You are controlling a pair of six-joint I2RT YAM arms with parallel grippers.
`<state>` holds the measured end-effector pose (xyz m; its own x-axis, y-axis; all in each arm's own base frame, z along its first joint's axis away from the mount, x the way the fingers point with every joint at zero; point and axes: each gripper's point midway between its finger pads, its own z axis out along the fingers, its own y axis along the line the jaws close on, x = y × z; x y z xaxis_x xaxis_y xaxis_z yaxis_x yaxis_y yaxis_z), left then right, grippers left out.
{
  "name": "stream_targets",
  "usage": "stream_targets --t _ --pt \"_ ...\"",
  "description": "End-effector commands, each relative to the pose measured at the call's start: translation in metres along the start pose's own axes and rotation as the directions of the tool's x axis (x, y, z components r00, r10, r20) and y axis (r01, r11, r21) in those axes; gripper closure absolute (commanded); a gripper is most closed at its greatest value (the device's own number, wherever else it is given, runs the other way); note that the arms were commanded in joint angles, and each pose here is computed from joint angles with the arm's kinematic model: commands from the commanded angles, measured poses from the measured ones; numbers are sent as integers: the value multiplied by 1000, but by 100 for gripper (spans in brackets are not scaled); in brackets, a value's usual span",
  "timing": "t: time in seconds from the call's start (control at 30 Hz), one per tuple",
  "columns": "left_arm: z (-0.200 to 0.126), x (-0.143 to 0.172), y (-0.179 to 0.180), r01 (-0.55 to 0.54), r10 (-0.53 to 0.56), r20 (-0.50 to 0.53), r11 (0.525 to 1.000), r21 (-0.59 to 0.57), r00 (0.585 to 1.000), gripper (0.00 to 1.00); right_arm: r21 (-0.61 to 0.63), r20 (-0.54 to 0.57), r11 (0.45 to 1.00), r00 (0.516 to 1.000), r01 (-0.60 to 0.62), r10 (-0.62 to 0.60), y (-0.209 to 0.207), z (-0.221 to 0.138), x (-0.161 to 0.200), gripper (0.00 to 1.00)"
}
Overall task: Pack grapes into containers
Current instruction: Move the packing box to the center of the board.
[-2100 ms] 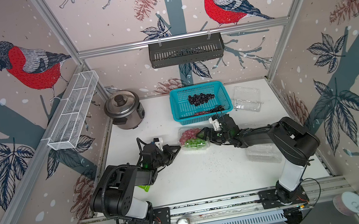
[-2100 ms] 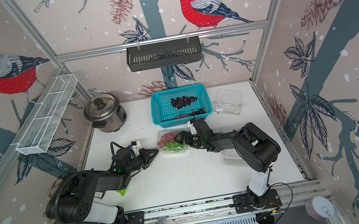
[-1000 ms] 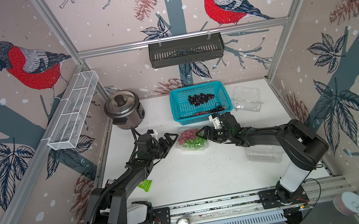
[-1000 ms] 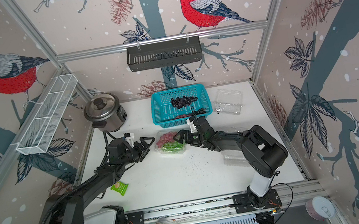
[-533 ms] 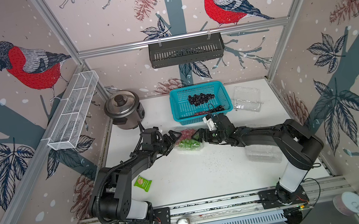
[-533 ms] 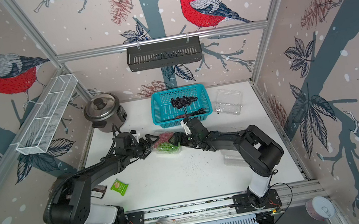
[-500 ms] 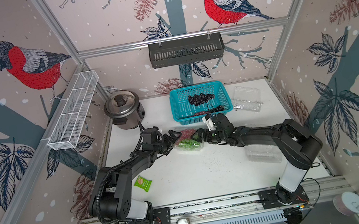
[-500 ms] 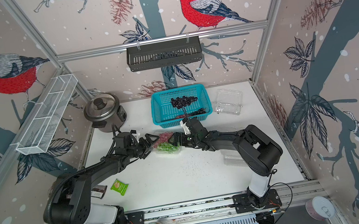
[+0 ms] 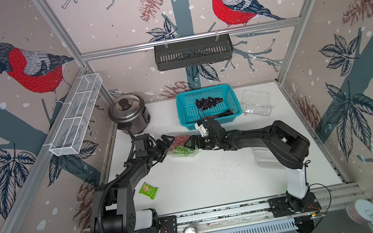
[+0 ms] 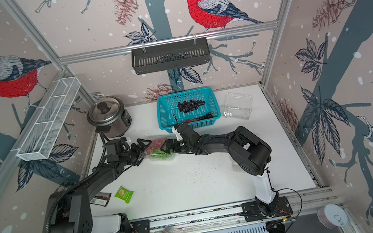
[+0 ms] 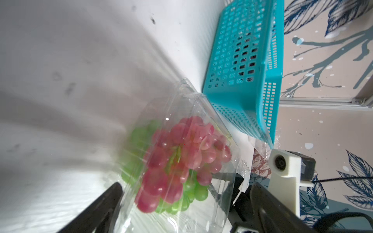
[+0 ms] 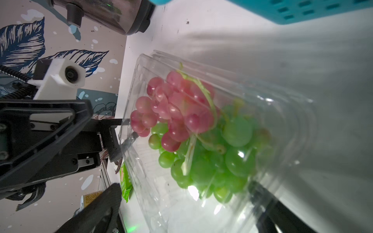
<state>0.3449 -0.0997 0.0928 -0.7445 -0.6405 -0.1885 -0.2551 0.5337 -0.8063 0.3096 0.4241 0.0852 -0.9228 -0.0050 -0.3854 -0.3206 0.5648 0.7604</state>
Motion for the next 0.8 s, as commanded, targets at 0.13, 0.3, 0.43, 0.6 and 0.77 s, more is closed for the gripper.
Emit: stream_targets --t 0.13,0.3,0.43,0.6,0.77 --pt "-15 -18 33 76 -74 35 995 -59 997 2 -76 -14 997 1000 -4 3 26 32 -12 0" --pt "-14 -36 36 114 -111 68 993 -40 991 2 -95 -14 995 1000 -12 11 32 52 -24 0" --pt "-8 -46 33 131 -129 67 991 -24 989 2 -86 -8 996 1000 -13 12 32 57 -32 0" --pt "-11 -49 38 133 -129 69 990 -53 989 2 -54 19 999 1000 4 -3 28 45 -43 0" --pt "-28 -49 50 145 -135 97 985 -99 986 2 -22 33 1000 999 22 -21 20 28 -43 0"
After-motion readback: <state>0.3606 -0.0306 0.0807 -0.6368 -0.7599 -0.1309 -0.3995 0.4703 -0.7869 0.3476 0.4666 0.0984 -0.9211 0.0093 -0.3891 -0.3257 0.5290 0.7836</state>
